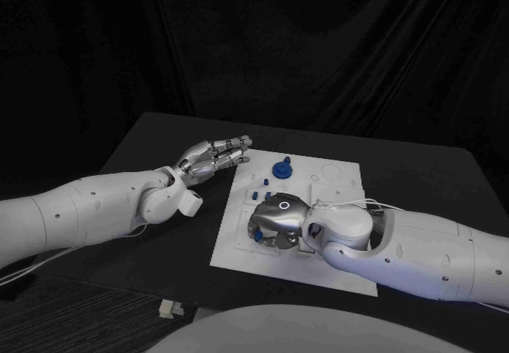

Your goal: Assemble the parts on the task board

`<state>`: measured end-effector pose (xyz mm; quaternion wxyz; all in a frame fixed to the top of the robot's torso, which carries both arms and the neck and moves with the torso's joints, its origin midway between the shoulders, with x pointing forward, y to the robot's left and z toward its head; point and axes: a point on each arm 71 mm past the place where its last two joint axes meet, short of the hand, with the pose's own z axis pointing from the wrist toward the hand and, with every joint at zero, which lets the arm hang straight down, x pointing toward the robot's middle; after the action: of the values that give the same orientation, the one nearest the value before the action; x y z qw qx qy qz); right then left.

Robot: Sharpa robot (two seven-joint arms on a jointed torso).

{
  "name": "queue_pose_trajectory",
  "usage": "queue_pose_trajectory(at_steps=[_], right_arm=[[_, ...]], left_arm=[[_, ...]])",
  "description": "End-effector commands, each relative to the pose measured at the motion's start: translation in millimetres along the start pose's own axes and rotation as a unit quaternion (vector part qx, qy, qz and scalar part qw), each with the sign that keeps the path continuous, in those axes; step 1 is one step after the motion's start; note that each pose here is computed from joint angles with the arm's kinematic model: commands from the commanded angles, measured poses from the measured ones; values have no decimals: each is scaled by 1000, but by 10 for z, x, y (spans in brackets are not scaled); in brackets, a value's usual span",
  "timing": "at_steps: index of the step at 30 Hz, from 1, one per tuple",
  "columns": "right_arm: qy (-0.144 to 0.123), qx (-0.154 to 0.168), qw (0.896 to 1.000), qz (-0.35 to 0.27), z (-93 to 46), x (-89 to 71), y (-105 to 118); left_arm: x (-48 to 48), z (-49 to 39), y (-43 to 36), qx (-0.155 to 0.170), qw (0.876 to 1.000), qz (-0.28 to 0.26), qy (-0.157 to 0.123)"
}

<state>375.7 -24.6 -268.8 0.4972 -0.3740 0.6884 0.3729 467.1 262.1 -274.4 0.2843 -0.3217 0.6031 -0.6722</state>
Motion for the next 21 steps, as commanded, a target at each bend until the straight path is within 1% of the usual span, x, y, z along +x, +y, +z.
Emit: queue_pose_trajectory(at_steps=[1, 8, 16, 18, 21], right_arm=[[10, 2, 1000, -2, -3, 39, 4], [16, 17, 1000, -2, -8, 61, -26], [32, 38, 999, -2, -24, 93, -69], [31, 41, 999, -2, -31, 95, -80], [22, 41, 999, -1, -47, 86, -91]], left_arm=[[18, 3, -50, 43, 999, -9, 5], [18, -4, -41, 42, 999, -10, 5], [18, -8, -34, 41, 999, -11, 5], [18, -10, -33, 41, 999, -11, 5], [16, -12, -32, 40, 999, -11, 5]])
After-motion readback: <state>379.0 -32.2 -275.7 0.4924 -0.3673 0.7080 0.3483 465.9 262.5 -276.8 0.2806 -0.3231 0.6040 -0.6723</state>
